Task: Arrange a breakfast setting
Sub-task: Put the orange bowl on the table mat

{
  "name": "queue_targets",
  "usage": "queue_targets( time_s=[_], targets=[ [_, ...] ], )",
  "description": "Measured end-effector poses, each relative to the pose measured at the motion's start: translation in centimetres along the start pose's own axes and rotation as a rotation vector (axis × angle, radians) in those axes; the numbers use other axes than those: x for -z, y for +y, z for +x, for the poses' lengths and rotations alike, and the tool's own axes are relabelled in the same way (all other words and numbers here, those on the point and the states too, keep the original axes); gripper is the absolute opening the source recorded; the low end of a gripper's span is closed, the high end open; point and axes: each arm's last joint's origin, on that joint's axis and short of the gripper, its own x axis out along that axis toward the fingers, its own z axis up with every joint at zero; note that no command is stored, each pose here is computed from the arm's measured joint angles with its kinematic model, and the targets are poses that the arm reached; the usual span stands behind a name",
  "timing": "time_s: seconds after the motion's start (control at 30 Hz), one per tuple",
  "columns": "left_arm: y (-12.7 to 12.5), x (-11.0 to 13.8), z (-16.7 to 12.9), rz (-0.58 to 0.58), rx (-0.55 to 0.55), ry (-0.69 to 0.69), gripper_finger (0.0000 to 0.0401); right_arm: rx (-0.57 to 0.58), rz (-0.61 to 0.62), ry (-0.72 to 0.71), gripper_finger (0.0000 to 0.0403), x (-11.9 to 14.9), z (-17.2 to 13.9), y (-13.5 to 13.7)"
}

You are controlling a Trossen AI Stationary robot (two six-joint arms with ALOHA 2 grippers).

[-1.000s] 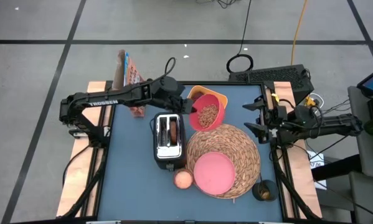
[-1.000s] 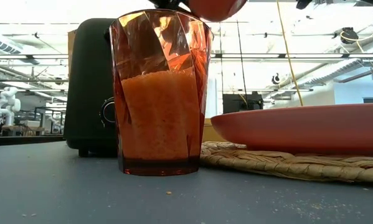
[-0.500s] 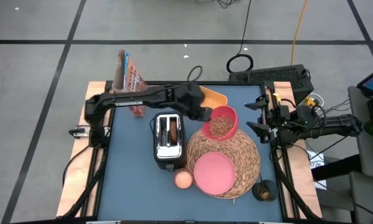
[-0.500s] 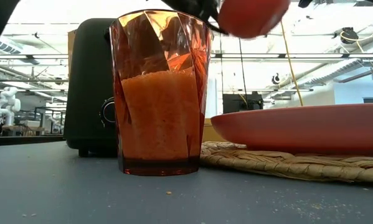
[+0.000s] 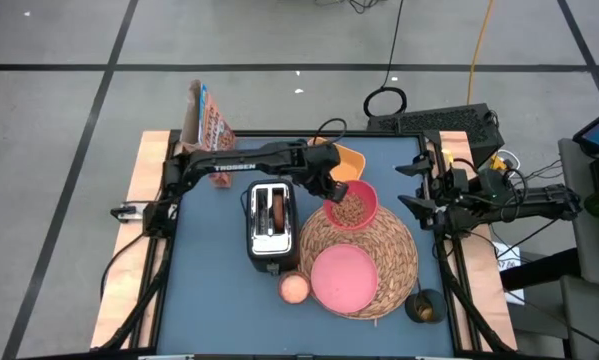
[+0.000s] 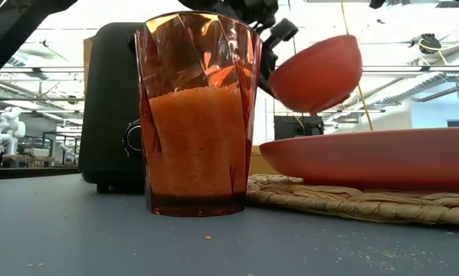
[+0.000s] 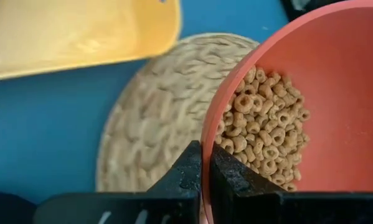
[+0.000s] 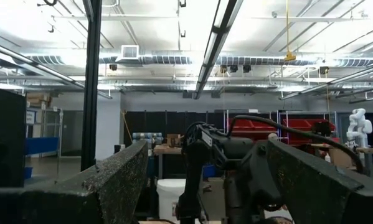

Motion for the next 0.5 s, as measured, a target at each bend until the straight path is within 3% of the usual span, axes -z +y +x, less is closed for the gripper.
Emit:
queue_targets(
  time_s=[0.5],
  targets=[
    [0.9, 0.67, 0.77, 0.11, -0.199, -0.034, 0.0008, 0.0, -0.001, 0.023, 0.032, 0.22, 0.0, 0.0]
  ],
)
